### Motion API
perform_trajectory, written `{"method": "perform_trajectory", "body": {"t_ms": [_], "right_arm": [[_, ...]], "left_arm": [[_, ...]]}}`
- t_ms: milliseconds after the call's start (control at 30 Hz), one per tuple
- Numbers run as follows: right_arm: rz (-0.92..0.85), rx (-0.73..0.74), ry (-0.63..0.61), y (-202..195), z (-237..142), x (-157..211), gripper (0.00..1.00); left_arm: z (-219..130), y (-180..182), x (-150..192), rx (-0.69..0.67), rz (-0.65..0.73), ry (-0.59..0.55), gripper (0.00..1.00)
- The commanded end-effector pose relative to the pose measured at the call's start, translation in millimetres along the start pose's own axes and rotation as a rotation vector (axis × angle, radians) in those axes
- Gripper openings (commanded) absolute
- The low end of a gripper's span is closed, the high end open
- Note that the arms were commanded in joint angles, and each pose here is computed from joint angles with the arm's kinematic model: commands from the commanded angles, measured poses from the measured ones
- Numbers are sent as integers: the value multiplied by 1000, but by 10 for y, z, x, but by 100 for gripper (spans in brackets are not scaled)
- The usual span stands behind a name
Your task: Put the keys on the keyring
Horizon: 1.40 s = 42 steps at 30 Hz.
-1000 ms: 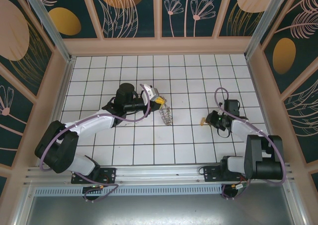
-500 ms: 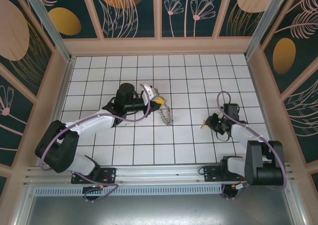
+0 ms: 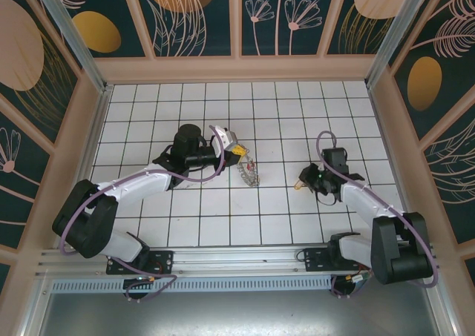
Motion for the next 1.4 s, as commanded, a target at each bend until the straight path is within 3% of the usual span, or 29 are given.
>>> {"method": "perform_trajectory", "body": {"t_ms": [0, 367, 667, 1367], "right_arm": [[-112, 108, -28, 19, -52, -123, 22], [-223, 147, 82, 65, 136, -171, 31], [-269, 144, 150, 92, 236, -181, 32], [-268, 238, 204, 102, 276, -118, 25]], "left_arm": [[-1, 16, -169, -9, 48, -61, 0], [19, 37, -185, -9, 43, -60, 0], [28, 48, -208, -9, 45, -62, 0], [47, 61, -189, -7, 40, -54, 0]]}}
Point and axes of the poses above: each hand's point on the last joint's axis, 136 mm out from that joint toward the fingers, its own z axis out along the fingers, its own y axis along the line the jaws close on, x = y × z, the point moved 9 cm from there along -z, back along the fingers, and after that the axes turned 8 degrees about z, right-handed, at the moved point
